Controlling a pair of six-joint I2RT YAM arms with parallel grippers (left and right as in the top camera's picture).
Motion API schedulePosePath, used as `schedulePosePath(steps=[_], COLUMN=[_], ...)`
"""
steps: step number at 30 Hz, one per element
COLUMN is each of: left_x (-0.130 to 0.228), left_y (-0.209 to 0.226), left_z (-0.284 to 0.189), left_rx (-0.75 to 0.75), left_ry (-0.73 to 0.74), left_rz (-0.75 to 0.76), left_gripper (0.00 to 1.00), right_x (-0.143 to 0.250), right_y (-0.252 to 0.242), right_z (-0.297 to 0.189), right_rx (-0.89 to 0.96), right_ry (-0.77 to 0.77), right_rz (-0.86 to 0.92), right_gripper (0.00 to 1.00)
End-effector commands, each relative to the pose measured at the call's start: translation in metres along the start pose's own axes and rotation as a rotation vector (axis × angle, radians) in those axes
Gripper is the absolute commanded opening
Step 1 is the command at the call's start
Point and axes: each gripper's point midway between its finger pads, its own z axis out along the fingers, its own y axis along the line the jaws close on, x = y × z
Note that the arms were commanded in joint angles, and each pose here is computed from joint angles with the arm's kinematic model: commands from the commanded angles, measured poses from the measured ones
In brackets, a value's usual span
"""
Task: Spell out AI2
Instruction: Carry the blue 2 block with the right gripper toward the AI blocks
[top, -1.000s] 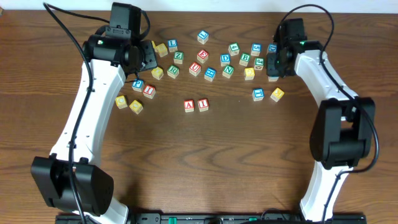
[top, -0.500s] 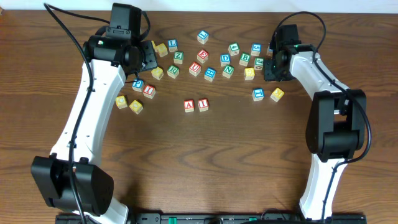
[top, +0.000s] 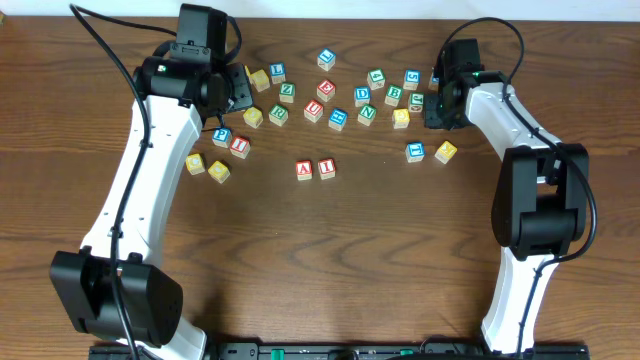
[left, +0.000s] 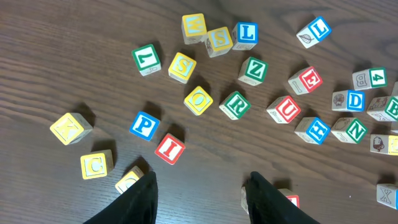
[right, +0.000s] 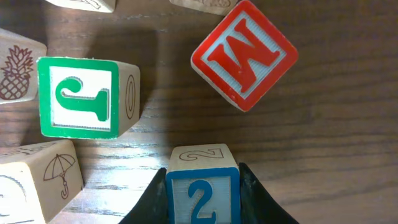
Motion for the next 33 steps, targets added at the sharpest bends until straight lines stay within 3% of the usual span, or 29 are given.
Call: schedulePosePath(steps=[1,10,18,25,33], left_x=[0.002,0.001,0.001,0.001,0.001], left_y=[0.002,0.001,0.001,0.001,0.001], left_z=[0.004,0.004,0.004,0.004,0.004], left_rx=[-0.009,-0.008,-0.008,-0.008,-0.008], left_ry=[0.008,0.005,0.004,0.004,0.004], left_rz=[0.006,0.006,0.006,0.006,0.006], left_gripper=[0.46,0.46,0.45,0.46,0.45], right_x=[-0.009,-0.025,0.007,0.059,0.083], right_y=[0.002,0.023,0.077,0.136,0.187], right_z=[-0.009,-0.087,-0.151,-0.127,-0.073], right_rx=[-0.01,-0.113,-0.216,-0.23,-0.263], right_ry=[-0.019,-0.11,-0.071,0.08,0.081], right_rz=[-0.004,-0.021,-0.083,-0.1,-0.054], right_gripper=[0.18,0.17,0.15,0.15,0.14])
